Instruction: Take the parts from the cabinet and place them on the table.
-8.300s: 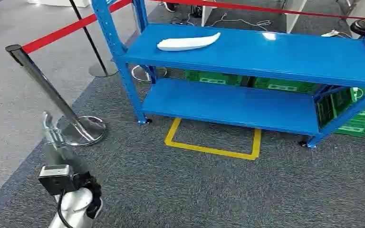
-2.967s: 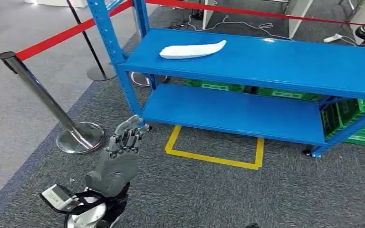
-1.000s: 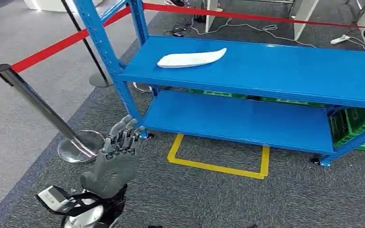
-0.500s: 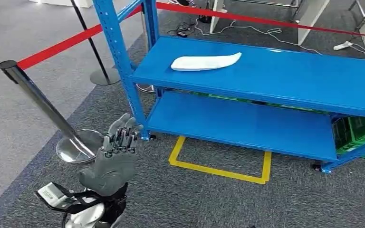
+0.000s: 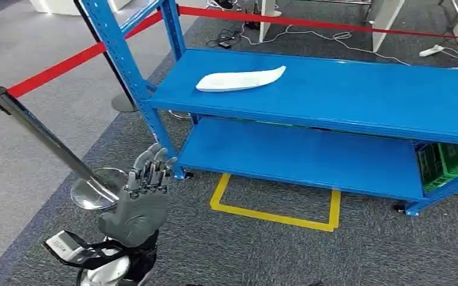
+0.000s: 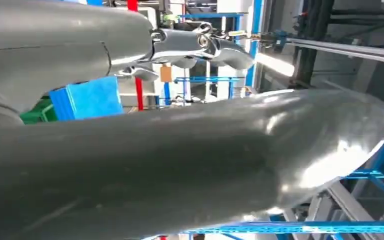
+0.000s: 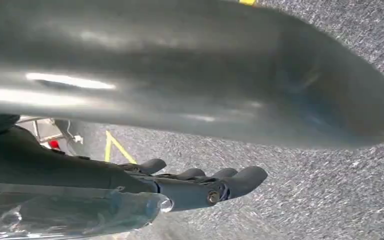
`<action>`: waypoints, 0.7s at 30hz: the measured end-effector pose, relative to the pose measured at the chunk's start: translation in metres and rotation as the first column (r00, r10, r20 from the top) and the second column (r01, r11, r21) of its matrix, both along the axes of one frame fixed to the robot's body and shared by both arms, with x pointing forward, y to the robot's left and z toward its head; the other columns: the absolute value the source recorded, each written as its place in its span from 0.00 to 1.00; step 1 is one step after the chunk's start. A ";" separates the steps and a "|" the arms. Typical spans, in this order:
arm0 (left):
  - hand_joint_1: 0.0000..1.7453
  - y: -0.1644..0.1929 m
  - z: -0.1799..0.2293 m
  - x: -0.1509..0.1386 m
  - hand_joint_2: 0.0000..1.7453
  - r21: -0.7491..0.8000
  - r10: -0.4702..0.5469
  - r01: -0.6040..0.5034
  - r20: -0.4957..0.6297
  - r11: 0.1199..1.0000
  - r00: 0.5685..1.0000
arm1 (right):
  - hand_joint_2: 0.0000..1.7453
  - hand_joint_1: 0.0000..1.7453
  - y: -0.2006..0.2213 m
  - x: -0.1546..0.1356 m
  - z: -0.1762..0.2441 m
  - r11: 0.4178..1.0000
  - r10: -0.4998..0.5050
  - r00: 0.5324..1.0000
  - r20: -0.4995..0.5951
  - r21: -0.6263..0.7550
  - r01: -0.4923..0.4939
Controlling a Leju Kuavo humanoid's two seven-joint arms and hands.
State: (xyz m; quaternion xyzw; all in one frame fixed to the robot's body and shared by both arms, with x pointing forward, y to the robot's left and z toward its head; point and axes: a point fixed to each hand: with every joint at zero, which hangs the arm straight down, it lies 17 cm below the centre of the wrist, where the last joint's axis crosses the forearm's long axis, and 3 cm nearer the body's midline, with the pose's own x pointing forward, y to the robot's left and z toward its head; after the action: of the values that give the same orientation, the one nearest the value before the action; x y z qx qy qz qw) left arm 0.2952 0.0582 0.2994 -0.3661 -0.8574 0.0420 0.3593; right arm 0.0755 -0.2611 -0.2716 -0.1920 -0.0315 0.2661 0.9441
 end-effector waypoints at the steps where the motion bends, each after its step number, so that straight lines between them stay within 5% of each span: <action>1: 0.00 0.000 0.000 0.000 0.00 -0.001 -0.001 0.001 0.000 1.000 1.000 | 0.00 0.00 0.000 0.000 0.000 1.000 0.000 1.000 0.000 0.000 0.000; 21: 0.00 -0.001 0.001 -0.001 0.00 -0.002 -0.008 0.008 0.004 1.000 1.000 | 0.00 0.00 0.000 0.001 0.000 1.000 0.008 1.000 0.002 -0.001 -0.008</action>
State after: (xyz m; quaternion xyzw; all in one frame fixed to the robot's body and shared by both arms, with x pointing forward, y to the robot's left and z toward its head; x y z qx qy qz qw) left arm 0.2942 0.0571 0.3005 -0.3700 -0.8566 0.0408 0.3573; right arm 0.0769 -0.2611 -0.2714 -0.1927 -0.0330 0.2697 0.9429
